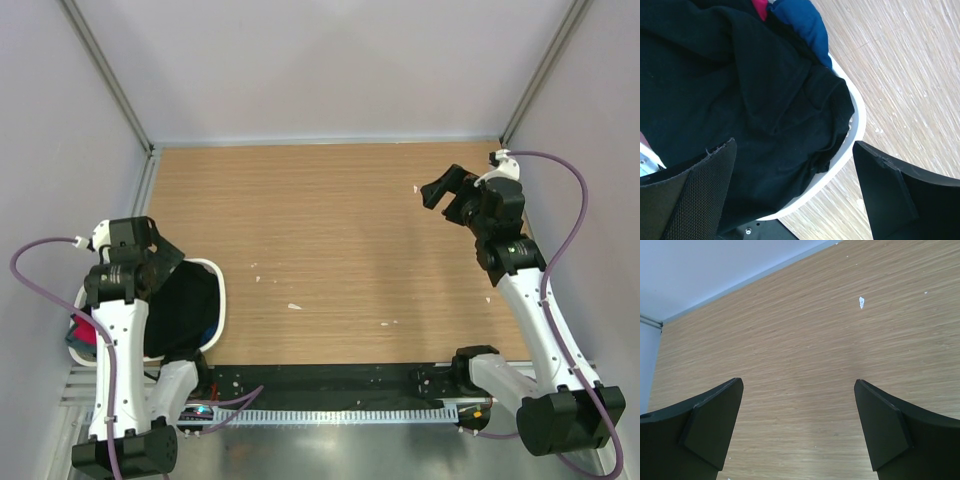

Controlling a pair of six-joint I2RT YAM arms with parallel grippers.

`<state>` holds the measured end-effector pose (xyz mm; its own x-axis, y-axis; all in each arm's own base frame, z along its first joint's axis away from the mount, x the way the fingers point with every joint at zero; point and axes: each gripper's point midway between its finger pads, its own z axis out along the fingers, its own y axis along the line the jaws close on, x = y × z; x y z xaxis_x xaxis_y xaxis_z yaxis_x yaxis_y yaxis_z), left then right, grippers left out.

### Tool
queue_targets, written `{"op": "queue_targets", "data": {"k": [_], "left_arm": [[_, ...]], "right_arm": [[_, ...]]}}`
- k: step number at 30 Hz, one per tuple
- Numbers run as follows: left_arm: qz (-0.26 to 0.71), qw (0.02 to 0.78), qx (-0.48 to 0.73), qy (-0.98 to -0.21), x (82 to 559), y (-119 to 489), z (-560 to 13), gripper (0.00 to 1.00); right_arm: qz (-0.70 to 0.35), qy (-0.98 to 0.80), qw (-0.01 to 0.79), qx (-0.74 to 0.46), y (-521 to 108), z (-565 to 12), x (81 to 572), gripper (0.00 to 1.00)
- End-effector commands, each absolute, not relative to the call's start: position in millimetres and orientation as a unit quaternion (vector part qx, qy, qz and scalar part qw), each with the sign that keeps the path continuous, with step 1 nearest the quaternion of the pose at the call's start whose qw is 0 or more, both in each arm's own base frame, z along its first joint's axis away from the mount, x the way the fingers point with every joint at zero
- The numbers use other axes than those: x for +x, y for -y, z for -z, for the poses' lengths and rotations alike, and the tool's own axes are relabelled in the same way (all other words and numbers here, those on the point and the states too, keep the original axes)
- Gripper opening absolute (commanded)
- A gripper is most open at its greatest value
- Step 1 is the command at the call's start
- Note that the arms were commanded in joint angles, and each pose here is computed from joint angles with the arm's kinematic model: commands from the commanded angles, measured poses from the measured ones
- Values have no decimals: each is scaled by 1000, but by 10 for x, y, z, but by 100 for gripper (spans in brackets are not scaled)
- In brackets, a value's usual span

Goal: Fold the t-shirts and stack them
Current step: Grab the tshirt from the pile

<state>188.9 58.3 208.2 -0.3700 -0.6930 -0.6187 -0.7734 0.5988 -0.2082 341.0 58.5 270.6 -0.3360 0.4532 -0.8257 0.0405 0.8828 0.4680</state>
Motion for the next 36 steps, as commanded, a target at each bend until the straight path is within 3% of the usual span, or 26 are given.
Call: {"op": "queue_targets", "data": {"k": [1,18,21,24,27,29,34,36], "left_arm": [[-82,342,-444,-824,1851,-657,-2056,100],[-83,324,-453,-826,1962,-661,-1819,100],[-92,308,-470,-822,2032,-691,-1729,89],[-108,299,-486,-814,2057,-771,-1656,89],[-109,288,-504,-807,2093,-832,-1550,75],[-109,281,-515,-803,2079,-873,-1485,74],[-118,254,-541,-793,1975,-960,-1372,59],[-115,243,-554,-788,1933,-981,-1316,42]], "right_arm": [[-197,-778,577,153,-600,-2861,3464,100],[-201,-787,563,153,-633,-2745,3479,100],[-204,-787,563,149,-647,-2759,3489,100],[-206,-786,562,151,-655,-2766,3491,100],[-205,-787,561,151,-650,-2752,3497,100],[-207,-787,561,152,-653,-2748,3490,100],[-208,-788,559,150,-662,-2738,3485,100],[-211,-788,559,148,-676,-2753,3483,100]]}}
